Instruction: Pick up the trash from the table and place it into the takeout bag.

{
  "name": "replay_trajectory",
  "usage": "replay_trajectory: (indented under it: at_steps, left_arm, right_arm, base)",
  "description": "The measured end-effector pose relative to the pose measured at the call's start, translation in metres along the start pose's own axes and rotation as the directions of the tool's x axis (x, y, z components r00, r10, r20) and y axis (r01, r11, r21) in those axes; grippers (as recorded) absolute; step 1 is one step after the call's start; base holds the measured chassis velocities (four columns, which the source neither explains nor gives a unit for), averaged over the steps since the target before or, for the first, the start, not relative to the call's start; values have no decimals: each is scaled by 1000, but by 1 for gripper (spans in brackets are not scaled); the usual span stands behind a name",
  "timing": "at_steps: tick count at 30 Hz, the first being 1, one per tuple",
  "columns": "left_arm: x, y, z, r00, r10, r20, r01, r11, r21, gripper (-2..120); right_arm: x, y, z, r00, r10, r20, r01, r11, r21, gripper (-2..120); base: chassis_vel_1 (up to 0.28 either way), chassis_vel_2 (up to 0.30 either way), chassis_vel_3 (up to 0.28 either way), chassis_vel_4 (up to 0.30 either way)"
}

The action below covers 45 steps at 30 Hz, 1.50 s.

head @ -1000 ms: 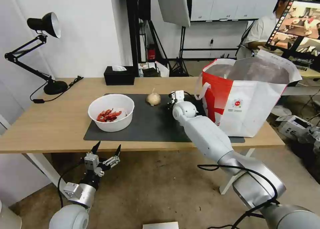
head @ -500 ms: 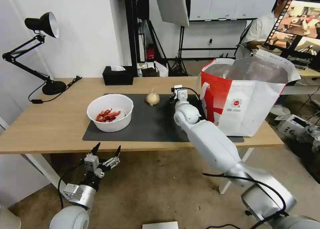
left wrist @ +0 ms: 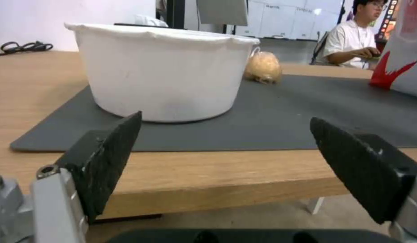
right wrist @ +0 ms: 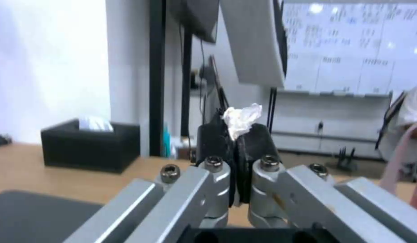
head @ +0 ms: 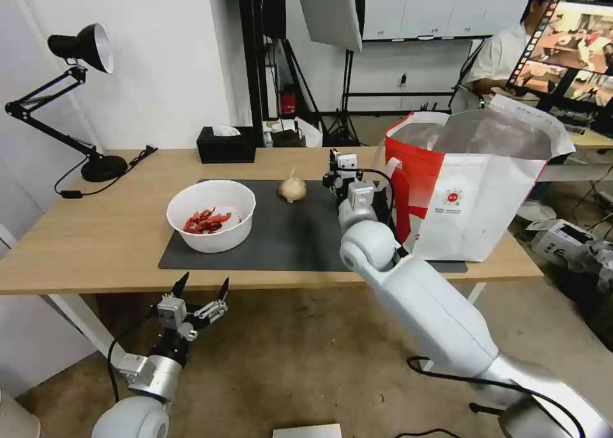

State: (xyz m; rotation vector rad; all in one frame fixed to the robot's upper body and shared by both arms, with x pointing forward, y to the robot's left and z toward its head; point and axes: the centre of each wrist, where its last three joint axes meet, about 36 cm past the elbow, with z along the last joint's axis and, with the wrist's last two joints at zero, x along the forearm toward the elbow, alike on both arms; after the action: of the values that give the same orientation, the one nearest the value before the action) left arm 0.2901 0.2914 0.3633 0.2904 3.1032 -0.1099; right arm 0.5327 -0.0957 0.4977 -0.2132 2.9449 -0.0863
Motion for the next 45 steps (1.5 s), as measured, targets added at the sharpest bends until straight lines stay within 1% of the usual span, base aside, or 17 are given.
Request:
replay_trajectory:
  at_steps: [3,6,16,19,20,22,23,24,26,27,28,30,32,34,35,39,45]
  left_arm:
    - [3,-1,0,1000,-5,0,5,1000,0,100]
    - [3,-1,0,1000,-5,1,5,1000,-1,100]
    - [3,-3,-1,1000,-4,3,4,1000,2,100]
    - [5,-4,-1,1000,-5,2,5,1000,4,100]
    - [5,-4,-1,1000,-5,2,5,1000,4,100]
    - [6,-5,-1,1000,-5,2,5,1000,4,100]
    - [7,-6,-1,1000,-6,2,6,1000,3,100]
    - [7,-6,-1,1000,-6,2,6,1000,3,100]
    - [8,-6,-1,1000,-6,1,6,1000,2,100]
    - [8,-6,-1,1000,-6,1,6,1000,2,100]
    - [8,-6,-1,1000,-6,1,6,1000,2,100]
    - [8,-6,-1,1000,-4,1,4,1000,1,100]
    - [7,-7,-2,1000,1,5,-1,1000,4,100]
    - [6,-8,-2,1000,2,5,-2,1000,4,100]
    - [6,-9,-2,1000,4,5,-4,1000,7,100]
    - [6,-11,-1,1000,8,5,-8,1000,8,100]
    - [6,-12,-2,1000,11,6,-11,1000,7,100]
  right_arm:
    - [13,-6,-5,999,5,49,-6,1000,13,0]
    - [22,-11,-10,998,4,65,-5,1000,17,0]
    - [43,-27,-24,997,-14,80,12,1000,23,0]
    - [51,-40,-38,995,-29,95,27,999,22,0]
    - [51,-40,-38,995,-29,95,27,999,22,0]
    - [52,-54,-52,992,-27,119,25,999,25,0]
    - [50,-68,-64,990,-15,142,10,999,36,0]
    - [50,-68,-64,990,-15,142,10,999,36,0]
    - [43,-90,-81,984,10,178,-22,998,62,0]
    - [37,-108,-95,980,26,196,-43,995,85,0]
    - [37,-108,-95,980,26,196,-43,995,85,0]
    - [29,-128,-106,978,45,204,-71,990,120,0]
    - [23,-154,-118,980,79,183,-112,977,180,0]
    - [22,-158,-119,981,86,175,-119,974,192,0]
    - [22,-166,-121,984,104,147,-134,968,214,0]
    - [17,-178,-120,986,143,92,-160,961,227,0]
    - [12,-185,-114,984,170,42,-176,959,224,0]
  base:
    - [0,0,0,0]
    - [0,0,0,0]
    - [0,0,0,0]
    - [0,0,0,0]
    - [0,0,0,0]
    - [0,0,0,0]
    - [0,0,0,0]
    - [0,0,0,0]
    - [0,0,0,0]
    - [0,0,0,0]
    - [0,0,0,0]
    - [0,0,0,0]
    - [0,0,0,0]
    - [0,0,0,0]
    - [0,0,0,0]
    - [0,0,0,0]
    - [0,0,0,0]
